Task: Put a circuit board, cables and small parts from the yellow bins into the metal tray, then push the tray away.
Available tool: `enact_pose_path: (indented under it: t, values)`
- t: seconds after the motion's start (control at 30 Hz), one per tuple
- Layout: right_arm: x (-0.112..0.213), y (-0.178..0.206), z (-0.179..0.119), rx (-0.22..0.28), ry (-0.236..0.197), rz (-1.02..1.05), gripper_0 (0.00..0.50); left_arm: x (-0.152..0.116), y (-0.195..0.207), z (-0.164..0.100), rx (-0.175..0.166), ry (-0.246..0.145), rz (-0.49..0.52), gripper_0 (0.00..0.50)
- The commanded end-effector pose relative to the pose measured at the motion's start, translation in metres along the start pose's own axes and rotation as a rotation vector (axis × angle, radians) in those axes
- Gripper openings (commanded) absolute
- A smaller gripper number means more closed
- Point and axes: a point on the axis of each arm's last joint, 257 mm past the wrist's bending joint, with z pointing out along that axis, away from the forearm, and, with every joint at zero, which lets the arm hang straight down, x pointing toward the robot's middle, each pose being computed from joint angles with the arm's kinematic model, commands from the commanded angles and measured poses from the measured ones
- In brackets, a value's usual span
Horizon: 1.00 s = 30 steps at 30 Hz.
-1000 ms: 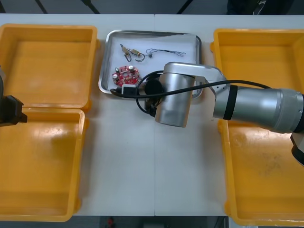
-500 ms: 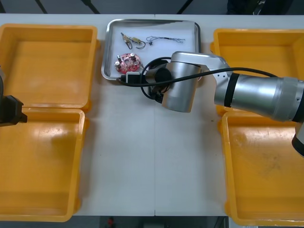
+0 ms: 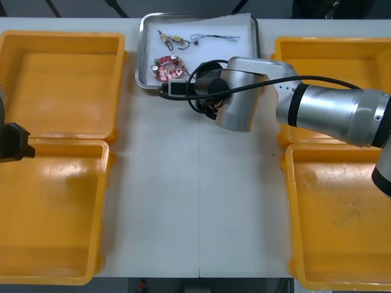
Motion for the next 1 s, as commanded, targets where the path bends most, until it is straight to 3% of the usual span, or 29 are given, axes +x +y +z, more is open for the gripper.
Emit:
enact_pose_path:
  t: [0.03,0.13,0.23,0.3,0.37,0.4,0.63,0.9,1.0]
  values:
    - [-0.025,-0.027,-0.004,0.046,-0.033,-0.082,0.000,-0.008,0.018,-0.009,-0.049,-0.025,0.090,0.500]
    - [-0.027,-0.026,-0.004,0.044,-0.038,-0.083,0.000,-0.008,0.018,-0.009,-0.049,-0.025,0.090,0.500]
    - [-0.029,-0.022,-0.004,0.032,-0.041,-0.079,0.168,-0.008,0.018,-0.009,-0.049,-0.025,0.090,0.500]
    - [-0.031,-0.024,-0.005,0.035,-0.045,-0.086,0.369,-0.008,0.018,-0.009,-0.049,-0.025,0.090,0.500]
    - [-0.032,-0.024,-0.006,0.035,-0.047,-0.092,0.474,-0.008,0.018,-0.009,-0.049,-0.025,0.090,0.500]
    - [-0.032,-0.025,-0.006,0.036,-0.045,-0.096,0.500,-0.008,0.018,-0.009,-0.049,-0.025,0.090,0.500]
    - [-0.036,-0.030,-0.013,0.038,-0.034,-0.109,0.500,-0.008,0.018,-0.009,-0.049,-0.025,0.090,0.500]
    - [-0.049,-0.044,-0.054,0.032,-0.001,-0.076,0.500,-0.008,0.018,-0.009,-0.049,-0.025,0.090,0.500]
    - [-0.053,-0.039,-0.071,-0.009,0.002,-0.022,0.500,-0.008,0.018,-0.009,-0.049,-0.025,0.090,0.500]
